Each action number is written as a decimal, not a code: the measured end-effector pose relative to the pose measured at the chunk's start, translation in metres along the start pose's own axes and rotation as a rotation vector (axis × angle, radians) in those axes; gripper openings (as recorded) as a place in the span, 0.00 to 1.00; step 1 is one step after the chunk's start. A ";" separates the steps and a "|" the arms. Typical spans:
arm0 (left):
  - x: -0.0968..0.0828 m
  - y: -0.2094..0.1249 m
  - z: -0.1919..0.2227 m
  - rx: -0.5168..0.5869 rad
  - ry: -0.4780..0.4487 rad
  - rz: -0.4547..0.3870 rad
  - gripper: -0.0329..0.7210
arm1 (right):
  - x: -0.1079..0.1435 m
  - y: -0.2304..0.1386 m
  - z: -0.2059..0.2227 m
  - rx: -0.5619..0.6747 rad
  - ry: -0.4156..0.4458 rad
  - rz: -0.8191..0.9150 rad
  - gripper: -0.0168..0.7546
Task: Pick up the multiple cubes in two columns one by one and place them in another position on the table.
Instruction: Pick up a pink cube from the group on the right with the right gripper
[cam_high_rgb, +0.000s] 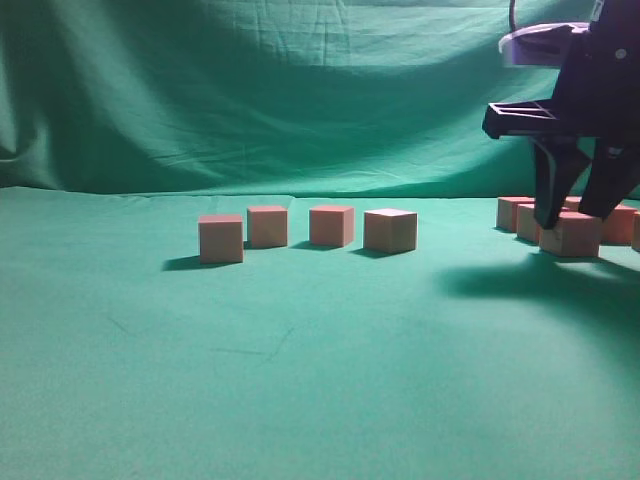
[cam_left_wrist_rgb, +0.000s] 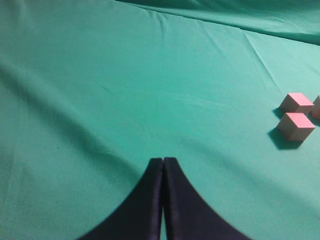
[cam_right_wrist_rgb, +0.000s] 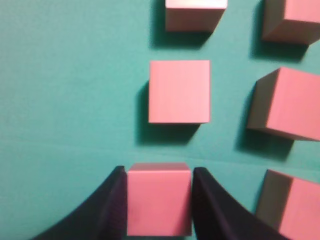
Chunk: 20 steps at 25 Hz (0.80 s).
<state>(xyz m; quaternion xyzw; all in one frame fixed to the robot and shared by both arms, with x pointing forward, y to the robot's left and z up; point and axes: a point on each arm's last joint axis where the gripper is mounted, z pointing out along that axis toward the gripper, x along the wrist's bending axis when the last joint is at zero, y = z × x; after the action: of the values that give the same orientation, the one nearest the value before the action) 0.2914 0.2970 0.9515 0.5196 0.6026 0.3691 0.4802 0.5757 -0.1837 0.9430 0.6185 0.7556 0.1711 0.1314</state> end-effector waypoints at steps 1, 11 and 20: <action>0.000 0.000 0.000 0.000 0.000 0.000 0.04 | -0.002 0.000 0.000 -0.002 -0.002 0.005 0.37; 0.000 0.000 0.000 0.000 0.000 0.000 0.04 | -0.005 0.001 -0.001 0.022 -0.004 0.030 0.38; 0.000 0.000 0.000 0.000 0.000 0.000 0.04 | 0.041 0.036 -0.083 0.064 0.040 -0.114 0.38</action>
<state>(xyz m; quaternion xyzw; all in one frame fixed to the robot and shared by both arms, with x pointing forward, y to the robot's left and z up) 0.2914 0.2970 0.9515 0.5196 0.6026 0.3691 0.4802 0.5653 -0.1452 1.0336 0.5748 0.7972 0.1513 0.1057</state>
